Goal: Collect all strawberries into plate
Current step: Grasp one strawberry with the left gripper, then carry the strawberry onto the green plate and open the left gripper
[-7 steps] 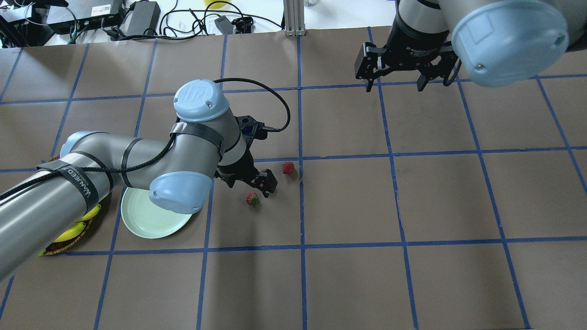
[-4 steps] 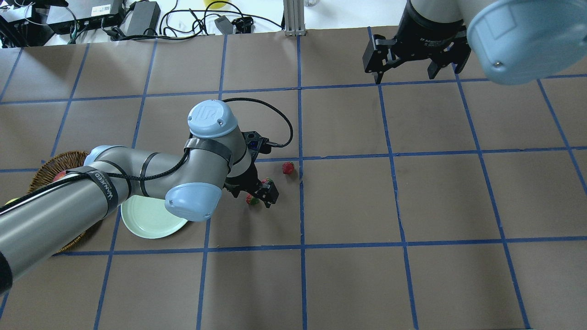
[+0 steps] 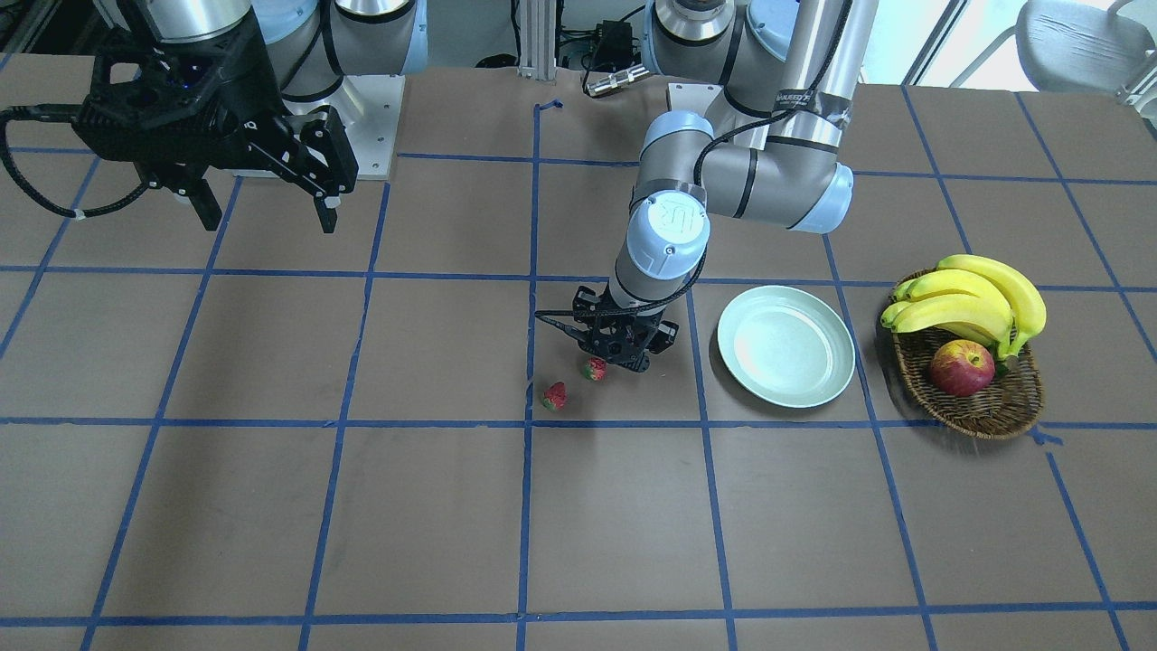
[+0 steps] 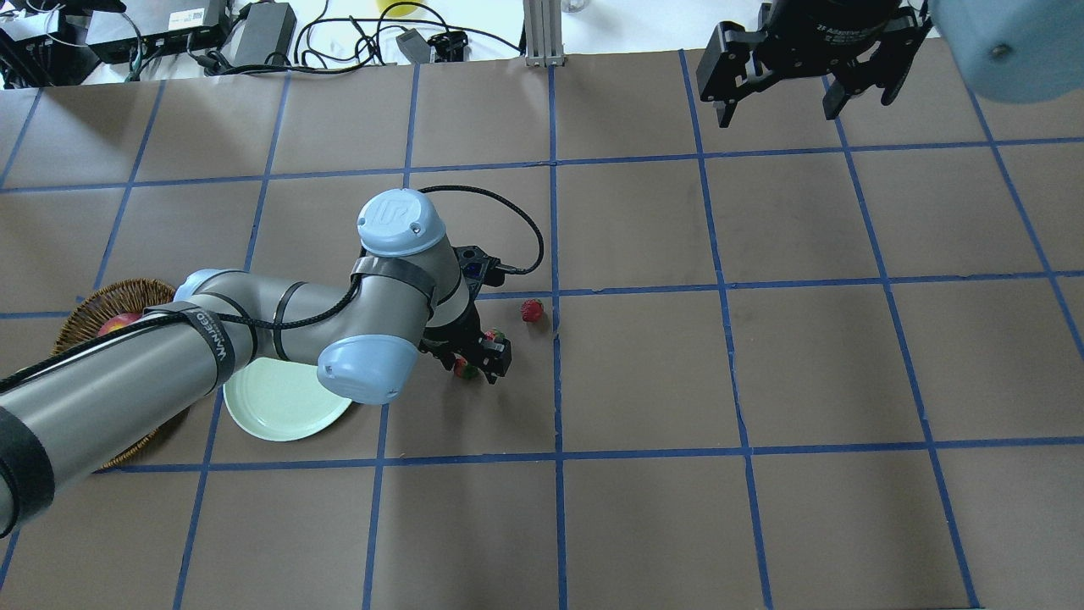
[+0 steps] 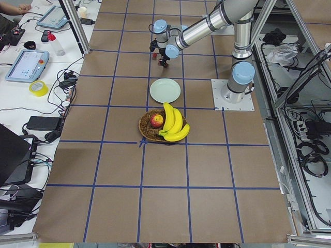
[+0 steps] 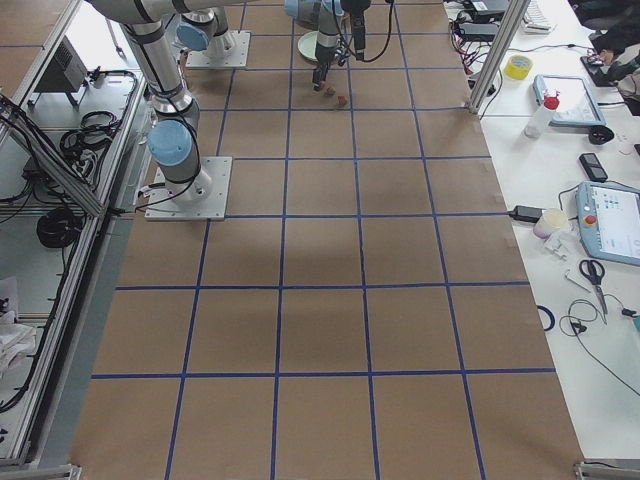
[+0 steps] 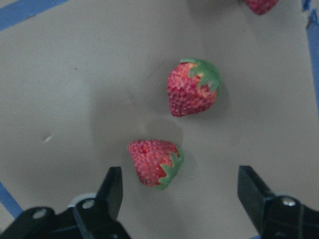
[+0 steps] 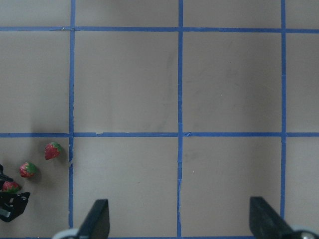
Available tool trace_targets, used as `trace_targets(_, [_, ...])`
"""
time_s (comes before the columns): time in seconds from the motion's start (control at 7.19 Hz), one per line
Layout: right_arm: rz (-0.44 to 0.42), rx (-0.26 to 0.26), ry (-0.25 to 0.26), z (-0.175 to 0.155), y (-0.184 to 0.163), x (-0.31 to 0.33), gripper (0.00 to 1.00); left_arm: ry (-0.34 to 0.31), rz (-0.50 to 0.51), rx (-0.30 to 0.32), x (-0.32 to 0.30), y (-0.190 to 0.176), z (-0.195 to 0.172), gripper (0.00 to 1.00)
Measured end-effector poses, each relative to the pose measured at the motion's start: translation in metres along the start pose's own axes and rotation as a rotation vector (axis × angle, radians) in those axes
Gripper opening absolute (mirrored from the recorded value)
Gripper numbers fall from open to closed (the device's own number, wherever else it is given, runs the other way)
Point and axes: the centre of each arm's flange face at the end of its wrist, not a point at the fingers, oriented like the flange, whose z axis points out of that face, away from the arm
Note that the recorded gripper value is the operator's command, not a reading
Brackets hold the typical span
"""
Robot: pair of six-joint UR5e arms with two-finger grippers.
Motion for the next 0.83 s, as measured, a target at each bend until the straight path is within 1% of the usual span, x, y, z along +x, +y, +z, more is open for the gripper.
trace_targets(0.28, [0.006,-0.015,0.003,0.000,0.002,0.000,1.00,-0.001,0.004,0.007,0.000,-0.003,-0.002,0.00])
trace_targets(0.56, [0.021,-0.020,0.007,0.000,0.003,0.002,1.00,-0.013,0.007,0.038,-0.002,-0.013,-0.018,0.00])
trace_targets(0.7, [0.030,-0.021,0.009,0.000,0.004,0.002,1.00,-0.027,0.016,0.051,-0.004,-0.014,-0.028,0.00])
trace_targets(0.83, [0.034,-0.020,0.010,-0.001,0.005,0.002,1.00,-0.066,0.046,0.043,-0.010,-0.012,-0.037,0.00])
